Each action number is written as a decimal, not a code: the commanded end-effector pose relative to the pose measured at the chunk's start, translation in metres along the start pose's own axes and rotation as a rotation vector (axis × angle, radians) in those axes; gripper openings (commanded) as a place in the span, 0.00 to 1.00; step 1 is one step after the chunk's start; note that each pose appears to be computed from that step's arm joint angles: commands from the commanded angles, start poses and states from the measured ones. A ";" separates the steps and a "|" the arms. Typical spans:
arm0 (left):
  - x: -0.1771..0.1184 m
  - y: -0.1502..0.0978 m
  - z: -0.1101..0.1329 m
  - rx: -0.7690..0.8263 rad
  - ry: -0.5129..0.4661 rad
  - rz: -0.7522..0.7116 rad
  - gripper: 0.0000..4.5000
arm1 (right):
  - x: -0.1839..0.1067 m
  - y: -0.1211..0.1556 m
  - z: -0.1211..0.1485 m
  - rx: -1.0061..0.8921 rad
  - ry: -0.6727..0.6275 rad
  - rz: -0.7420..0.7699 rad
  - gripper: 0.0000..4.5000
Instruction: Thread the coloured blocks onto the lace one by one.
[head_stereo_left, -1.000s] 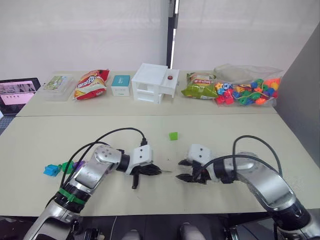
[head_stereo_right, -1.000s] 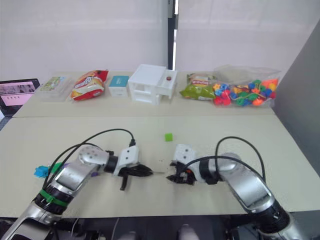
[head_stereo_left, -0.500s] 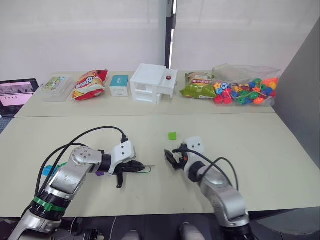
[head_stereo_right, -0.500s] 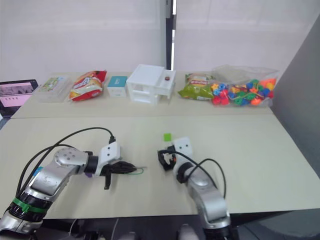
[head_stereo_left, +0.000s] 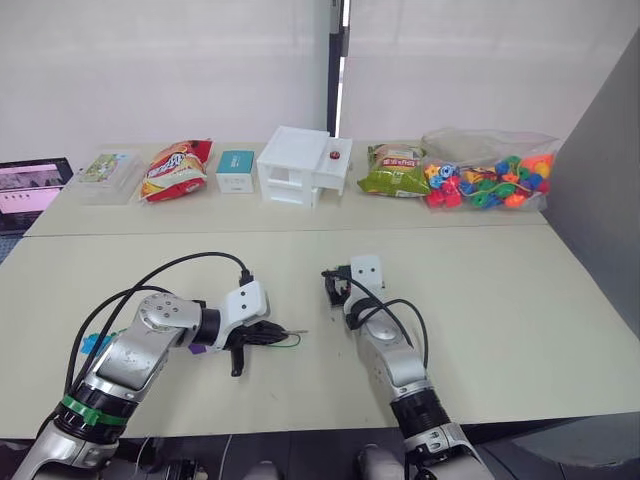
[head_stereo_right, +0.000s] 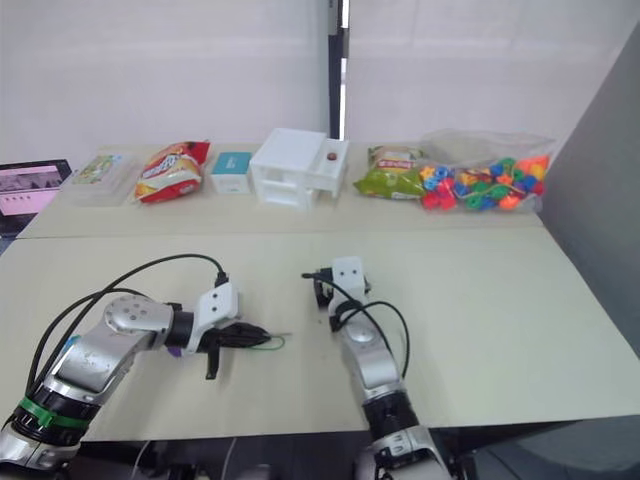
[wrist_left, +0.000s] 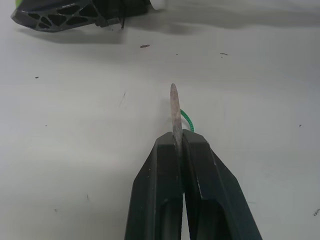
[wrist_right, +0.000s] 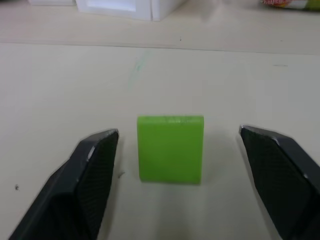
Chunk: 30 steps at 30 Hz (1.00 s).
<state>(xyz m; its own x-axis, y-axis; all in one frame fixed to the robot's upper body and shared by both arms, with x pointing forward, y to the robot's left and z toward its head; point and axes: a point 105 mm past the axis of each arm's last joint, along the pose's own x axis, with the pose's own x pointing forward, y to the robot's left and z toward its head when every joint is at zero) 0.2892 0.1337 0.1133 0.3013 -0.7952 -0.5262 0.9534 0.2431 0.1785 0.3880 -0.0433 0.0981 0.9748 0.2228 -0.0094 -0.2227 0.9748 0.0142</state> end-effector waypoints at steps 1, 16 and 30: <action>-0.006 0.001 0.007 0.031 -0.018 0.014 0.00 | 0.000 0.020 0.012 0.078 -0.045 0.040 0.57; -0.003 0.001 0.007 0.051 -0.027 -0.005 0.00 | -0.082 0.017 0.031 0.010 -0.069 0.197 0.25; 0.003 0.002 0.009 0.063 -0.042 -0.012 0.00 | -0.130 0.026 -0.034 0.072 0.273 0.249 0.25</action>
<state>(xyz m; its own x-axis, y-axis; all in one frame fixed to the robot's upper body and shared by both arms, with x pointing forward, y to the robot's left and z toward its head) 0.2910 0.1291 0.1148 0.2868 -0.8139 -0.5052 0.9562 0.2107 0.2033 0.2609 -0.0500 0.0825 0.8782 0.4377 -0.1925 -0.4353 0.8985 0.0569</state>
